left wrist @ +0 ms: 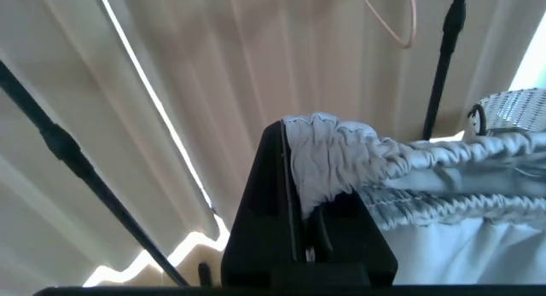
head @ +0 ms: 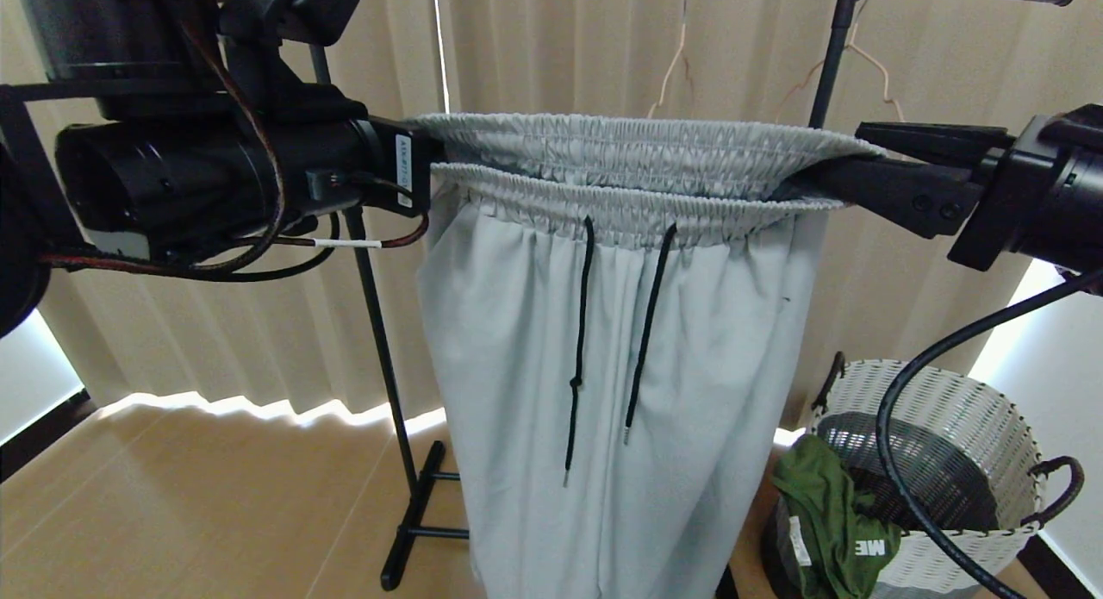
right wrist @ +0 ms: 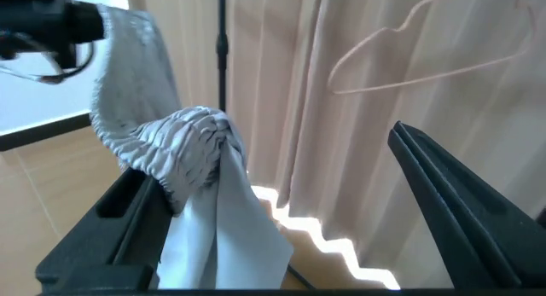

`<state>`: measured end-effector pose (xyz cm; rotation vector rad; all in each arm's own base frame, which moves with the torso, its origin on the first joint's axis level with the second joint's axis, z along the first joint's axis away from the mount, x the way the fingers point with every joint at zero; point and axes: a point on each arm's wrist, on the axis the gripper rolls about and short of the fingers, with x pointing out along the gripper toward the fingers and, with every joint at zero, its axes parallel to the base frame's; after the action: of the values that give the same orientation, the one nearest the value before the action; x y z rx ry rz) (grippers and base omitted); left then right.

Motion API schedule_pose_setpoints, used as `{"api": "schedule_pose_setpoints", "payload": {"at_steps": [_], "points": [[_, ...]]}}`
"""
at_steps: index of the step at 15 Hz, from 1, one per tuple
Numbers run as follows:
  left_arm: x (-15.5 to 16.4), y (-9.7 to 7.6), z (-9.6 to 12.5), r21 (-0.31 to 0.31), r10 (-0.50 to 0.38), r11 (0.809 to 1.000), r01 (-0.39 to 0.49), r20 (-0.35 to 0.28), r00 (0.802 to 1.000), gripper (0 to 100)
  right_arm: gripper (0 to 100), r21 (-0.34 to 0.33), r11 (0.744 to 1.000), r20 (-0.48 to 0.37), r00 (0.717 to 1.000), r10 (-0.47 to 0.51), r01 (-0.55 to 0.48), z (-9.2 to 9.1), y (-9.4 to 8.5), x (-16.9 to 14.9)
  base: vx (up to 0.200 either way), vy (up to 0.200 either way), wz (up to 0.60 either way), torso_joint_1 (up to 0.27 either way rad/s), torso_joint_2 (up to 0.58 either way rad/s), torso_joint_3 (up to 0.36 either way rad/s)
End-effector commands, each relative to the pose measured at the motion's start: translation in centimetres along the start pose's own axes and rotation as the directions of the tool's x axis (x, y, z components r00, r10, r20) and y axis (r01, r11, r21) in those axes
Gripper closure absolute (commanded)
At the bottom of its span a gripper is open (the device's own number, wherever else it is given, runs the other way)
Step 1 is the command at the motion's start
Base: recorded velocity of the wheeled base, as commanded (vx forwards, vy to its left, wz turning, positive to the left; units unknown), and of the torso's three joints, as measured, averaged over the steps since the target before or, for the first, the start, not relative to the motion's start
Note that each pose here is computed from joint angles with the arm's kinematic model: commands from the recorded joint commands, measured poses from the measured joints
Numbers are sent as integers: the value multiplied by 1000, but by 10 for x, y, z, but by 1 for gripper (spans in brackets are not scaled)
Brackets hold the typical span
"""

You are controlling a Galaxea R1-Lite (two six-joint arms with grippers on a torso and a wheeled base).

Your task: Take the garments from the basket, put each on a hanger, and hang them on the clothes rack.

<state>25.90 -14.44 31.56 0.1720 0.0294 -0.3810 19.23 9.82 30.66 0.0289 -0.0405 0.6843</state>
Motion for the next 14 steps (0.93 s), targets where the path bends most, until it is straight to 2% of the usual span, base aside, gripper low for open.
{"api": "schedule_pose_setpoints", "payload": {"at_steps": [1,6,9,11,14], "points": [[2,5,-2,-1,21,1000,-21,-6,1000,100,0,0,1000,-1,1000,3,-3,-3,1,-4,0,0,0,0,0,0],[3,16,-5,0,88,996,-88,-23,996,100,0,-3,1000,10,1000,5,-5,-2,3,-11,0,0,0,0,0,0],[2,16,-10,6,91,996,-91,-42,995,100,0,-10,1000,-17,1000,14,-14,-12,3,-18,0,0,0,0,0,0],[-16,19,-15,8,95,995,-95,-55,994,100,0,-56,996,-47,996,-73,70,-20,-9,-26,0,0,0,0,0,0],[-60,22,-29,3,94,996,-94,-69,993,100,0,-170,966,-98,972,-214,195,-36,-33,-36,0,0,0,0,0,0]]}}
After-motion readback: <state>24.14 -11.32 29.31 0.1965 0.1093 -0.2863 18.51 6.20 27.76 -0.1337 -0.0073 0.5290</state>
